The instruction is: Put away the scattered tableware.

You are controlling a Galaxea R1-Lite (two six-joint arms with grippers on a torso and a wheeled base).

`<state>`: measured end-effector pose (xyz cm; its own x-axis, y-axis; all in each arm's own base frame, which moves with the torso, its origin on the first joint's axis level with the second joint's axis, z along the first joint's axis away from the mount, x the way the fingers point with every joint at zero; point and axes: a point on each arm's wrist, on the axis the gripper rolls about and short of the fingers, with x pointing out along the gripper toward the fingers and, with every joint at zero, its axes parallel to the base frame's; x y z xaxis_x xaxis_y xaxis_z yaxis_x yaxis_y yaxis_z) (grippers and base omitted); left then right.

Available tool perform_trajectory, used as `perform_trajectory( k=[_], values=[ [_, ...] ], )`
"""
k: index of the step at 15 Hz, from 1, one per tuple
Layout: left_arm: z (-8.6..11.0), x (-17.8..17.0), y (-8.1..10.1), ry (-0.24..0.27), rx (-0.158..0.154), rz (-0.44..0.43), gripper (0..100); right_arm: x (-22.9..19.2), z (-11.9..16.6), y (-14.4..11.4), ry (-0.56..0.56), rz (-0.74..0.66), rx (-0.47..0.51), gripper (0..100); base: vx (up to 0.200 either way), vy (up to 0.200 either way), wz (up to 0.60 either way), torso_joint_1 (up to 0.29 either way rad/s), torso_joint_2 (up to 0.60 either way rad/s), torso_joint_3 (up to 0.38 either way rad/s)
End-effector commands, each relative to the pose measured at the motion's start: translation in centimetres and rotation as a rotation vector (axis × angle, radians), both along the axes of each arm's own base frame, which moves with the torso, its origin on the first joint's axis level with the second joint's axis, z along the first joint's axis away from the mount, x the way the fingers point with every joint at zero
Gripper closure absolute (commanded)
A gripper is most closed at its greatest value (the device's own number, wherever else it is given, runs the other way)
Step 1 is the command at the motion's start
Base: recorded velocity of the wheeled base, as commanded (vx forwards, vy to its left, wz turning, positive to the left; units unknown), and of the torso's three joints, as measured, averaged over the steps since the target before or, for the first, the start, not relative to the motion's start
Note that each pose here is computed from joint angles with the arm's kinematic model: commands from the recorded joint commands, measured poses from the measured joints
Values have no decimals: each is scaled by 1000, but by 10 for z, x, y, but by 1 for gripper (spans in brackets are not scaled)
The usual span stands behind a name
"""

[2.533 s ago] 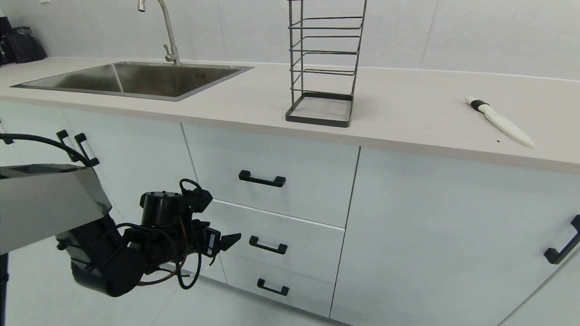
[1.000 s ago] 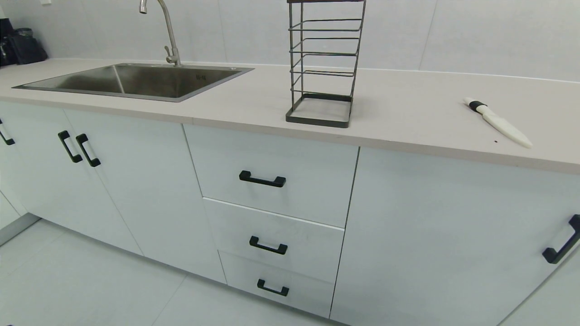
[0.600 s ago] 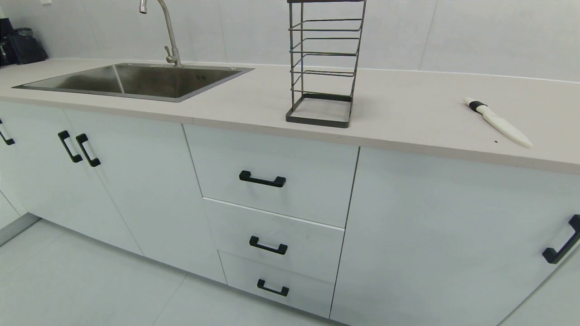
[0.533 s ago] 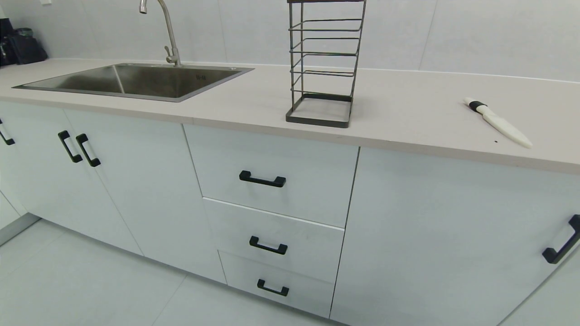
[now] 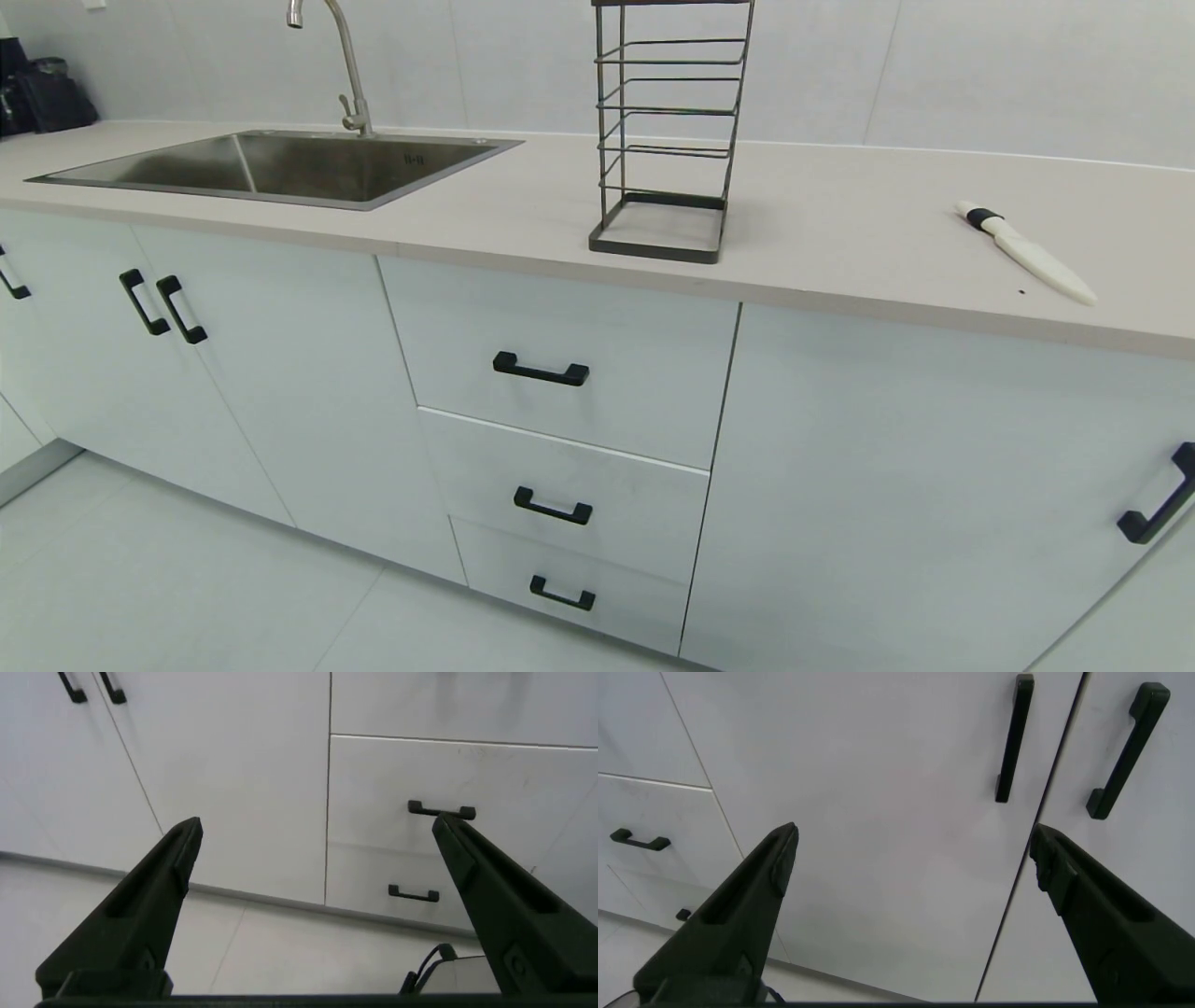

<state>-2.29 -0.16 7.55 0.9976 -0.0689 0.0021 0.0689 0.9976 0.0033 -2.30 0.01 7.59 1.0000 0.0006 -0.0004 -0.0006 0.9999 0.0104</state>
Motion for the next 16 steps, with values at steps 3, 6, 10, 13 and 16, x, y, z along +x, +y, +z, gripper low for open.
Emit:
perform_trajectory(
  k=[3,6,10,13,16],
  values=[
    [0,0,0,2,0,5,0,0,0,0,0,1,0,0,0,0,-600,-2,1,-2],
    [0,0,0,2,-2,6,0,0,0,0,0,1,-1,0,0,0,-200,1,1,-1],
    [0,0,0,2,-2,5,0,0,0,0,0,1,-1,0,150,0,0,-2,4,3],
    [0,0,0,2,-2,6,0,0,0,0,0,1,-1,0,0,0,0,0,0,0],
    [0,0,0,2,-3,5,0,0,0,0,1,-1,-3,0,0,0,0,0,0,0]
  ],
)
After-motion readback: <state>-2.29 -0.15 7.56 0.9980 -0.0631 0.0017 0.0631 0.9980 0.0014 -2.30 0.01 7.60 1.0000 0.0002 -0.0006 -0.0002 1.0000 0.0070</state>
